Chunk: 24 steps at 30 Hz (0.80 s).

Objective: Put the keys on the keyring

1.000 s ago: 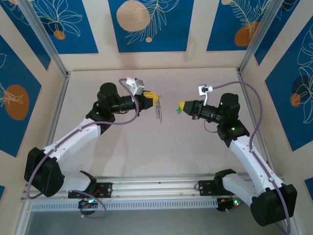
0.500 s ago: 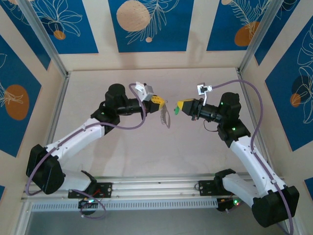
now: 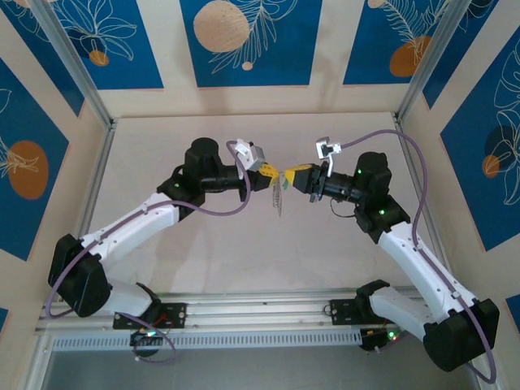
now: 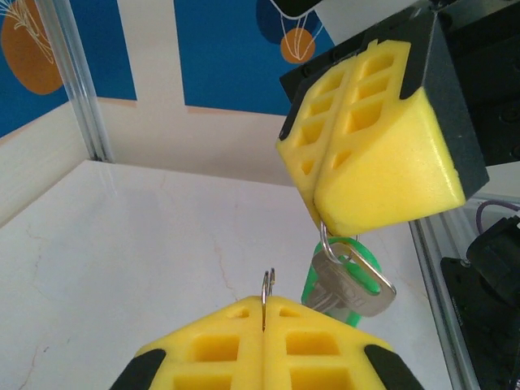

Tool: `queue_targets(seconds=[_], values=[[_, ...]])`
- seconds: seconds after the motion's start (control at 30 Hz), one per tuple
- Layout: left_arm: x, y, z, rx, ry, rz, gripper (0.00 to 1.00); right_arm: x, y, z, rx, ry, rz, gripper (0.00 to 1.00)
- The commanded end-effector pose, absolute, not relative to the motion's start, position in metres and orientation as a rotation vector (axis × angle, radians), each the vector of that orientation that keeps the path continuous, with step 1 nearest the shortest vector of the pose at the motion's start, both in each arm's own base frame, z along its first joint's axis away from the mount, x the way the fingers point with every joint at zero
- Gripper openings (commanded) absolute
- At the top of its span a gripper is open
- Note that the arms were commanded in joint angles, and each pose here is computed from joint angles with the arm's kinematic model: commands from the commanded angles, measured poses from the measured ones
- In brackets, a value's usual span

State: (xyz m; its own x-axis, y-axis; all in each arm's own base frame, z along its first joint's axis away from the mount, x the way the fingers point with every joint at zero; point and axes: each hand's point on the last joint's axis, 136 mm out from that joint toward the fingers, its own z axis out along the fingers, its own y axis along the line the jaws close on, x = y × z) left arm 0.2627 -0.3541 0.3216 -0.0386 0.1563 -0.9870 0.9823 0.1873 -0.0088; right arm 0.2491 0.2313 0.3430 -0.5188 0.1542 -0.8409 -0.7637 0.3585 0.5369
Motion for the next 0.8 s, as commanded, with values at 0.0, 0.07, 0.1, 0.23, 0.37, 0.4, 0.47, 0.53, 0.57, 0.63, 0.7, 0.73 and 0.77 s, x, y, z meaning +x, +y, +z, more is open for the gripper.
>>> queue_targets(seconds=[0.0,0.07,0.1,0.23,0.37,0.4,0.47,0.53,0.57,0.63,0.7,0.73,0.77], values=[[0.259,-0.36,0.343,1.193,1.346,-0.989,0.0,0.25,0.234,0.359,-0.582,1.679,1.254,0.0],[0.258,-0.36,0.343,1.196,1.344,-0.99,0.0,0.252,0.236,0.357,-0.585,1.685,1.248,0.0],[0.259,-0.36,0.343,1.195,1.344,-0.989,0.0,0.252,0.236,0.356,-0.587,1.689,1.247,0.0],[0.258,-0.361,0.345,1.197,1.338,-0.987,0.0,0.255,0.236,0.35,-0.585,1.708,1.235,0.0],[0.257,-0.36,0.348,1.196,1.33,-0.982,0.0,0.258,0.235,0.342,-0.579,1.733,1.213,0.0],[0.256,-0.359,0.348,1.197,1.327,-0.982,0.0,0.259,0.235,0.34,-0.575,1.74,1.206,0.0],[0.256,-0.359,0.35,1.196,1.324,-0.983,0.0,0.261,0.235,0.337,-0.571,1.747,1.201,0.0],[0.256,-0.359,0.35,1.199,1.324,-0.985,0.0,0.261,0.236,0.336,-0.572,1.748,1.207,0.0],[0.255,-0.359,0.349,1.2,1.326,-0.987,0.0,0.261,0.236,0.335,-0.572,1.752,1.21,0.0],[0.255,-0.359,0.35,1.201,1.323,-0.988,0.0,0.261,0.237,0.336,-0.574,1.749,1.213,0.0],[0.254,-0.36,0.349,1.203,1.323,-0.99,0.0,0.261,0.237,0.337,-0.576,1.744,1.214,0.0],[0.254,-0.36,0.35,1.203,1.322,-0.99,0.0,0.261,0.238,0.338,-0.579,1.743,1.215,0.0],[0.254,-0.36,0.35,1.203,1.322,-0.99,0.0,0.261,0.238,0.338,-0.58,1.741,1.215,0.0]])
